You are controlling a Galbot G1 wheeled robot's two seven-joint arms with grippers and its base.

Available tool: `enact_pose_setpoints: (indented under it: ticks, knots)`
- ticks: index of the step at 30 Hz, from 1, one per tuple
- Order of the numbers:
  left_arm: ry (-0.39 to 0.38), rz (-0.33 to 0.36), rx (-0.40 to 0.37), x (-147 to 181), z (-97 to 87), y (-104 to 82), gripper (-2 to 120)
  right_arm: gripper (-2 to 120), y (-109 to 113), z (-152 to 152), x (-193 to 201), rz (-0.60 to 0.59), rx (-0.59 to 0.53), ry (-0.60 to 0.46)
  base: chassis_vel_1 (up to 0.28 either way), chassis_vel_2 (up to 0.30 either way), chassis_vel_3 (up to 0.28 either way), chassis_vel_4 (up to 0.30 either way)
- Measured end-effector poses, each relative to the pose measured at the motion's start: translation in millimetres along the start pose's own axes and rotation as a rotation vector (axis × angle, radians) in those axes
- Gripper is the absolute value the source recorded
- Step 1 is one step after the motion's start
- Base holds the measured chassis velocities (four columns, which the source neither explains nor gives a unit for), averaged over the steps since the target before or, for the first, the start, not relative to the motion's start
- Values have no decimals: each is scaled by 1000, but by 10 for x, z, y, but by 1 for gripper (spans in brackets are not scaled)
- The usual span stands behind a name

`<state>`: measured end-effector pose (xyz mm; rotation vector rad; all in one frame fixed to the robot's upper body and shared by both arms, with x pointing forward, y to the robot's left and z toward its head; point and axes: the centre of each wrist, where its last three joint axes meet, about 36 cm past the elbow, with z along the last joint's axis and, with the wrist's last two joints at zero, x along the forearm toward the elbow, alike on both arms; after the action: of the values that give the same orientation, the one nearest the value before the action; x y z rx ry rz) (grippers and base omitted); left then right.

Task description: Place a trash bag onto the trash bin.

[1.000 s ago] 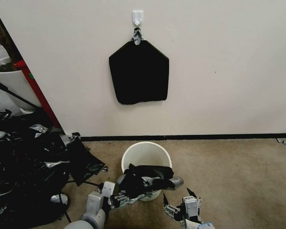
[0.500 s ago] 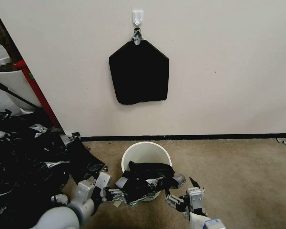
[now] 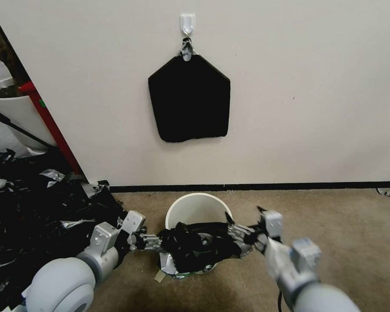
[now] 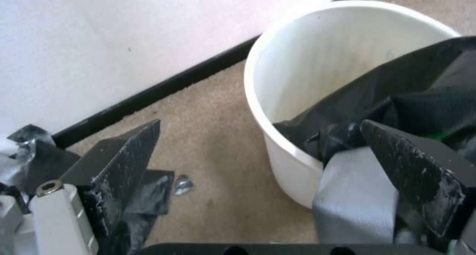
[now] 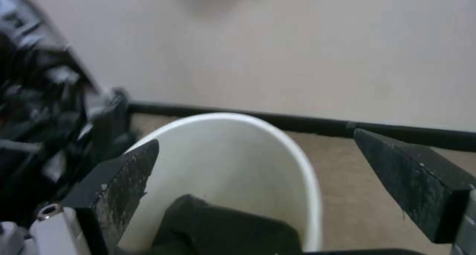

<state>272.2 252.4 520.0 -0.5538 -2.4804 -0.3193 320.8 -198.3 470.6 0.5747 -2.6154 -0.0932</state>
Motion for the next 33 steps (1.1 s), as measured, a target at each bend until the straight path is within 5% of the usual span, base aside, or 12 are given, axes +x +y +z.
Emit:
enact_pose_setpoints:
  ticks: [6,11,17,33]
  knots:
    - [-2,13,35,55,23,-102,100,100,-545,-27,-870,-93,83,115,0,0,0,0]
    - [-12,26,61,95,21,-179,100,98,-742,-93,-1256,-129,152,214,0,0,0,0]
    - [-7,29,72,87,36,-242,100,88,-761,-57,-1452,-159,219,268,0,0,0,0]
    - [-23,23,93,71,31,-327,100,28,-615,179,-1392,0,204,277,0,0,0,0]
